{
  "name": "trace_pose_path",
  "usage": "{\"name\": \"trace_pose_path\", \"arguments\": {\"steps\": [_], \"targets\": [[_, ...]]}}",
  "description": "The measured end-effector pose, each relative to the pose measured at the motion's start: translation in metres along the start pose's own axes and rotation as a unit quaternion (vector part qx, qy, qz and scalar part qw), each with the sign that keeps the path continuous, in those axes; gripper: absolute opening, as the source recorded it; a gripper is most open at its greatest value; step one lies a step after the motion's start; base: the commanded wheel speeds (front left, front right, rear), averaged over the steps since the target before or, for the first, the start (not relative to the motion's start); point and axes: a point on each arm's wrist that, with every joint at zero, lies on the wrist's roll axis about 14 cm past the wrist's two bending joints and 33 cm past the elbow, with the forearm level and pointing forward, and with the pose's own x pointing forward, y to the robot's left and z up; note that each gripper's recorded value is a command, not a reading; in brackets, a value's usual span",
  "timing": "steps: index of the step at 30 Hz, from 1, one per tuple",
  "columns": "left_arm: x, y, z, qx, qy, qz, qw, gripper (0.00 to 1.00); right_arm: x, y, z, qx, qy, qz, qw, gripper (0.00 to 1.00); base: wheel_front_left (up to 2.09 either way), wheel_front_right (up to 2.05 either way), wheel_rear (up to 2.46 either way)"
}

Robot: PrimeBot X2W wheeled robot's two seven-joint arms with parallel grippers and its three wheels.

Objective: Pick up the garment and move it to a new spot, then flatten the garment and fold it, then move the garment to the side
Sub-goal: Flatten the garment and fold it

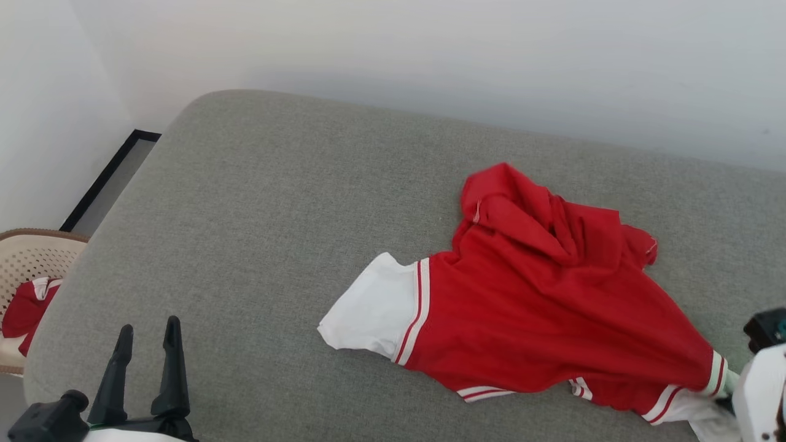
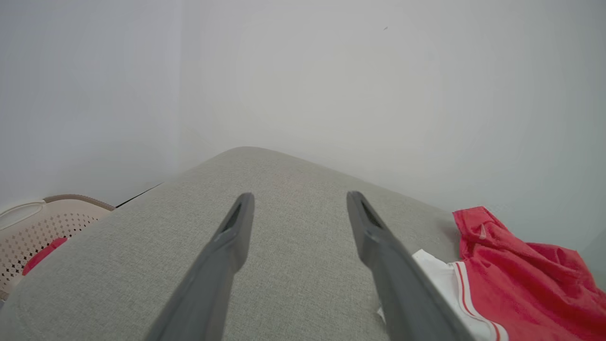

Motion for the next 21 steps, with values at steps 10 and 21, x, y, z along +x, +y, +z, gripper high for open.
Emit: {"name": "trace_pose_path", "arguments": {"steps": [10, 21], "targets": [[0.009, -0.005, -0.007, 0.003, 0.014, -0.011, 1.0, 1.0, 0.018, 0.009, -0.014, 0.054, -0.009, -0.006, 0.998, 1.0, 0.0, 0.0, 0.0], [0.041, -0.047, -0.024, 0.006, 0.065, -0.103, 0.993, 1.0, -0.028, -0.006, 0.05, 0.062, -0.151, -0.032, 0.986, 1.0, 0.0, 0.0, 0.0]]}}
